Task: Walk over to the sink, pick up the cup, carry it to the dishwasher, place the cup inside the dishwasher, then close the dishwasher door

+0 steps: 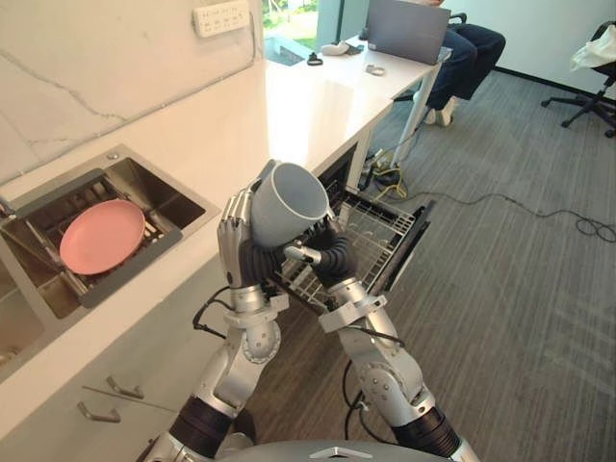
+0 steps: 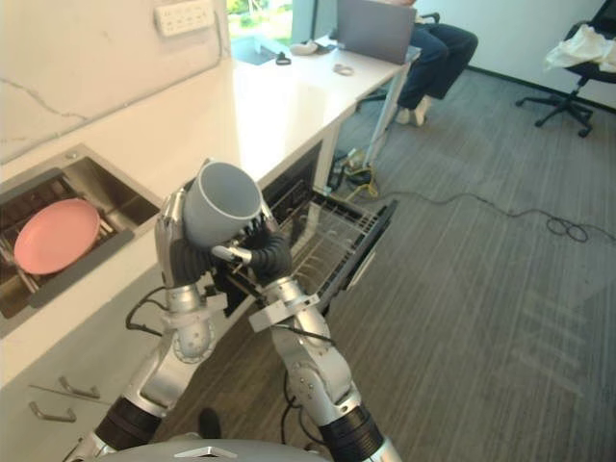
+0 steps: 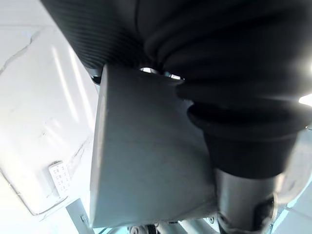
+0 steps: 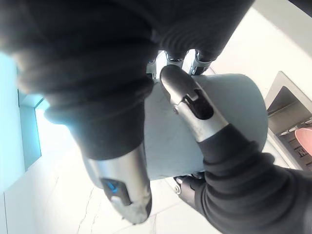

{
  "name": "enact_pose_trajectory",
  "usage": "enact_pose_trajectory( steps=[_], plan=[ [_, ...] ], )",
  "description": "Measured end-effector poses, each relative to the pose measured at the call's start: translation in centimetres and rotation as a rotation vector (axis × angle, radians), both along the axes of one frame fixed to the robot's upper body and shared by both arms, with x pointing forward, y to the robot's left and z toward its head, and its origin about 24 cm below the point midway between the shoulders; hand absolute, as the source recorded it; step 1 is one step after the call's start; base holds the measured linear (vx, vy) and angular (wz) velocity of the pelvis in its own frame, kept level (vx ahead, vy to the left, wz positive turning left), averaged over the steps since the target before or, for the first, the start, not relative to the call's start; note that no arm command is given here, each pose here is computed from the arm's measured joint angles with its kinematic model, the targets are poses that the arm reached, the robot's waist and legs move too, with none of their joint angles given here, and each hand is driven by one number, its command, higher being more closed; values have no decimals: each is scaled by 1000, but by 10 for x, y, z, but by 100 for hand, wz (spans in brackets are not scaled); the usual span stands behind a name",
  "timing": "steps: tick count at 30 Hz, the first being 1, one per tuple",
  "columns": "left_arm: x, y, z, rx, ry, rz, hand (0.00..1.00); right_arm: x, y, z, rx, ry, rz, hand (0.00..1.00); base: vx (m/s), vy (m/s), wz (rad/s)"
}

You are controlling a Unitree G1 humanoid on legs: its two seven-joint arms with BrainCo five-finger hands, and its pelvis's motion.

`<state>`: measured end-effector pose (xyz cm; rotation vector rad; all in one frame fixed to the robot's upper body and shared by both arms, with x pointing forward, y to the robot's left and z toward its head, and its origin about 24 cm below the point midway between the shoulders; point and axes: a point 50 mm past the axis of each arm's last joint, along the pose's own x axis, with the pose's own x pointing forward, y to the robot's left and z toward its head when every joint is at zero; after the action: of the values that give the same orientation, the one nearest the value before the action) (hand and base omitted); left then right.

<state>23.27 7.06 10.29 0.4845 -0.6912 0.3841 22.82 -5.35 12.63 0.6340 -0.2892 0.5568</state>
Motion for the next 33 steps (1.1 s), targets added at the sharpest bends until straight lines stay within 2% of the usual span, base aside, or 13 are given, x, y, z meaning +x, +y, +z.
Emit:
enact_pose_trajectory(
  steps=[8, 9, 27, 28, 33],
  plan=[
    [-2, -7, -4, 10, 15, -32, 100, 1, 0, -1, 3, 32, -34, 0, 0, 0, 0],
    [-2, -8, -5, 12, 20, -38, 100, 2, -1, -1, 3, 37, -44, 100, 0, 0, 0],
    [-3, -8, -10, 12, 30, -36, 100, 3, 3, -2, -15, 64, -78, 100, 0, 0, 0],
    [-3, -8, -10, 11, 34, -37, 0, 3, 3, -2, -23, 62, -85, 100, 0, 0, 0],
    [-2, -8, -20, 5, 81, -46, 0, 5, 1, 0, -36, 54, -124, 100, 0, 0, 0]
  ],
)
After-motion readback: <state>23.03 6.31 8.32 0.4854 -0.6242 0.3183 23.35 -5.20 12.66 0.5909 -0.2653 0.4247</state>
